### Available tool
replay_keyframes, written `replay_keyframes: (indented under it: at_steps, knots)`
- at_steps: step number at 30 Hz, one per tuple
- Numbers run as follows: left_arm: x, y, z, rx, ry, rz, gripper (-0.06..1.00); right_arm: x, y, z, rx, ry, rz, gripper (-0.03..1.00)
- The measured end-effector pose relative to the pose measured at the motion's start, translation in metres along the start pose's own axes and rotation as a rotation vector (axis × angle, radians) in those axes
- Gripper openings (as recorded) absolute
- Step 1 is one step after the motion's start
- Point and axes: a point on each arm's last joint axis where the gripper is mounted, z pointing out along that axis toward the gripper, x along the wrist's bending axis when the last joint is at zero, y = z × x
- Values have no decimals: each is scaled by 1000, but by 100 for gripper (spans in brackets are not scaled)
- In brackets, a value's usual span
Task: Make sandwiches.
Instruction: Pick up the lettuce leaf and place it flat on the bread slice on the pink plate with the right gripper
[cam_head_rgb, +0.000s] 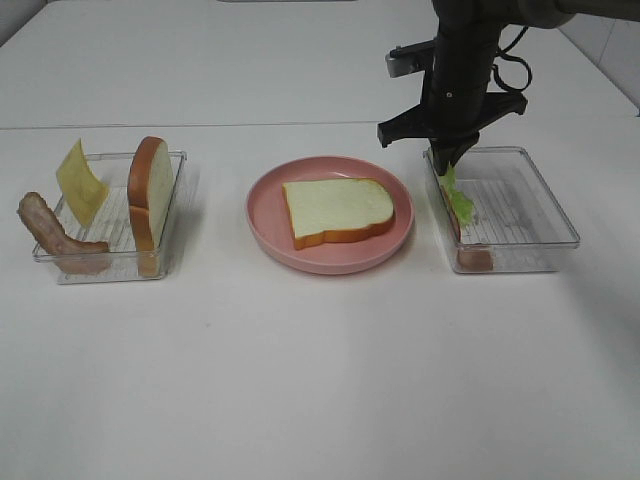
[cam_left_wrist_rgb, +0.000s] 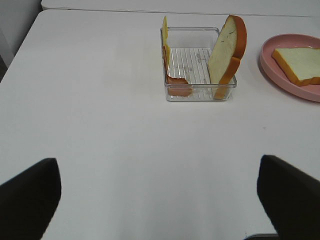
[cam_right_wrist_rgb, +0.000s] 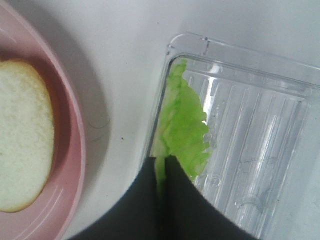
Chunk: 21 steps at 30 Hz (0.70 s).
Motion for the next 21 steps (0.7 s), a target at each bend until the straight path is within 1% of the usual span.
replay_keyframes:
  at_steps: [6, 7, 8, 9, 10, 13, 15, 16, 18, 19, 21]
  knots:
    - [0, 0, 0, 0, 0, 0, 99, -4, 3, -14, 26, -25, -32, 3]
    - [0, 0, 0, 0, 0, 0, 99, -7, 4, -26, 12, -27, -31, 3]
    - [0, 0, 0, 0, 0, 0, 99, -7, 4, -26, 12, -27, -31, 3]
    - [0, 0, 0, 0, 0, 0, 99, -8, 5, -32, -1, -27, -33, 3]
    - [0, 0, 0, 0, 0, 0, 99, -11, 4, -50, -32, -25, -47, 3]
    - [0, 0, 0, 0, 0, 0, 99, -13, 3, -57, -44, -24, -52, 3]
    - [0, 0, 0, 0, 0, 0, 99, -22, -1, -98, -117, -22, -53, 3]
    - [0, 0, 0, 0, 0, 0, 99, -22, -1, -98, -117, -22, -53, 3]
    - [0, 0, 0, 0, 0, 0, 99, -28, -6, -127, -176, -18, -42, 3]
    - [0, 0, 0, 0, 0, 0, 99, -28, -6, -127, -176, -18, -42, 3]
    - [0, 0, 0, 0, 0, 0, 99, -32, -10, -144, -206, -17, -35, 3]
